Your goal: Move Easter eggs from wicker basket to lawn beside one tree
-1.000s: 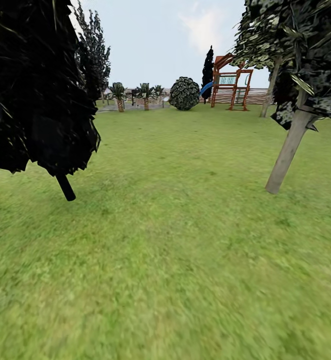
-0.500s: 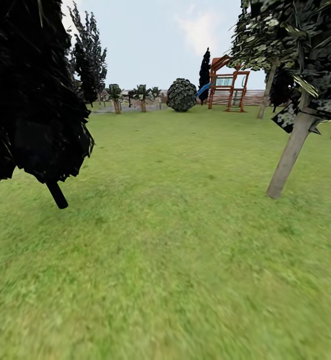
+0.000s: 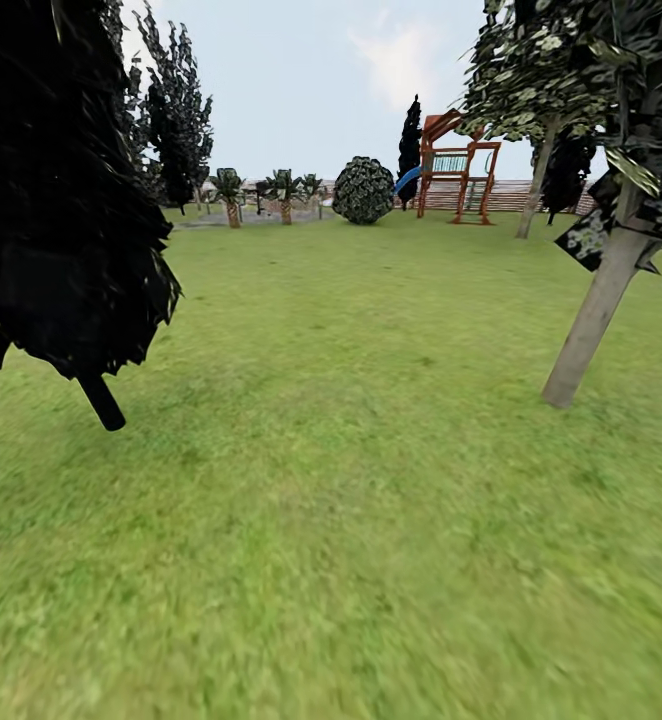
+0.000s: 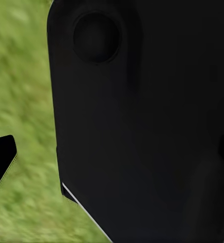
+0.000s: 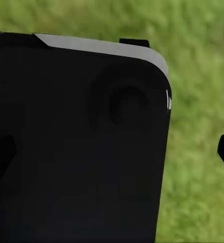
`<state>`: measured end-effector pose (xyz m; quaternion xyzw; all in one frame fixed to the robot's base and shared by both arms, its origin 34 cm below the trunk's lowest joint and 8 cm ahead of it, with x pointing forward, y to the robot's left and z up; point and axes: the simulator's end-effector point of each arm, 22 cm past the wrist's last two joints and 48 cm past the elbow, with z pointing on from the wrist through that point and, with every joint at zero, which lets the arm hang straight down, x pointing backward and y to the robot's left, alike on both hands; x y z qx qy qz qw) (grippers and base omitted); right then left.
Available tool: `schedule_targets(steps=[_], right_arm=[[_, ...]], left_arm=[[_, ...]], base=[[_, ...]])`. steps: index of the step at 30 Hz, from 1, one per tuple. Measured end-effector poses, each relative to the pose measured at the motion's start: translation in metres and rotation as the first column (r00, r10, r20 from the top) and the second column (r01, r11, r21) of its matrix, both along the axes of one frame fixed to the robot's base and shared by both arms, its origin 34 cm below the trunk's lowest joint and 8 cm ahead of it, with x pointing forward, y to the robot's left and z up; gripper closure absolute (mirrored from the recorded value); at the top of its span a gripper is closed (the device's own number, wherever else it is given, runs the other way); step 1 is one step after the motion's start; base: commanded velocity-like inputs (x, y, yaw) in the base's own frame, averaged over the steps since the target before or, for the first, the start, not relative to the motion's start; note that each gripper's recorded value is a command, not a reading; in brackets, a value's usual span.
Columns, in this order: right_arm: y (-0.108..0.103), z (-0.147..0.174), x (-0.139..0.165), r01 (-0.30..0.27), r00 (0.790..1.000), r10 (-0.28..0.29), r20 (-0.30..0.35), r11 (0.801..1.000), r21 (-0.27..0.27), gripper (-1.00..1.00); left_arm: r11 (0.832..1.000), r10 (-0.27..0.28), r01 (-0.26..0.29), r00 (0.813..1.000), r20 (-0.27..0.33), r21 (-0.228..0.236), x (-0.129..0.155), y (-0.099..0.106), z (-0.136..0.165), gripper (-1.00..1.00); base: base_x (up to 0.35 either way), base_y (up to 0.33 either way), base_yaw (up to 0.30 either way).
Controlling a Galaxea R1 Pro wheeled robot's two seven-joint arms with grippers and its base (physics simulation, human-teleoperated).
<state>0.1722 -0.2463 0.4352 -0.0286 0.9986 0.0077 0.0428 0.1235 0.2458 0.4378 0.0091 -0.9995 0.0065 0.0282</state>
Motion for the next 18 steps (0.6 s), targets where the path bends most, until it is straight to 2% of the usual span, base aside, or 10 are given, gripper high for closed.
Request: schedule_targets(steps=[18], right_arm=[[-0.0027,-0.0002,-0.0017,0.007,1.0,-0.007,-0.005,1.0,-0.004,-1.0]], left_arm=[[1.0,0.001,-0.001,1.0,-0.006,0.0,-0.0024,0.0001,0.0001,-1.0]], base=[[0.34,0.0,0.02]])
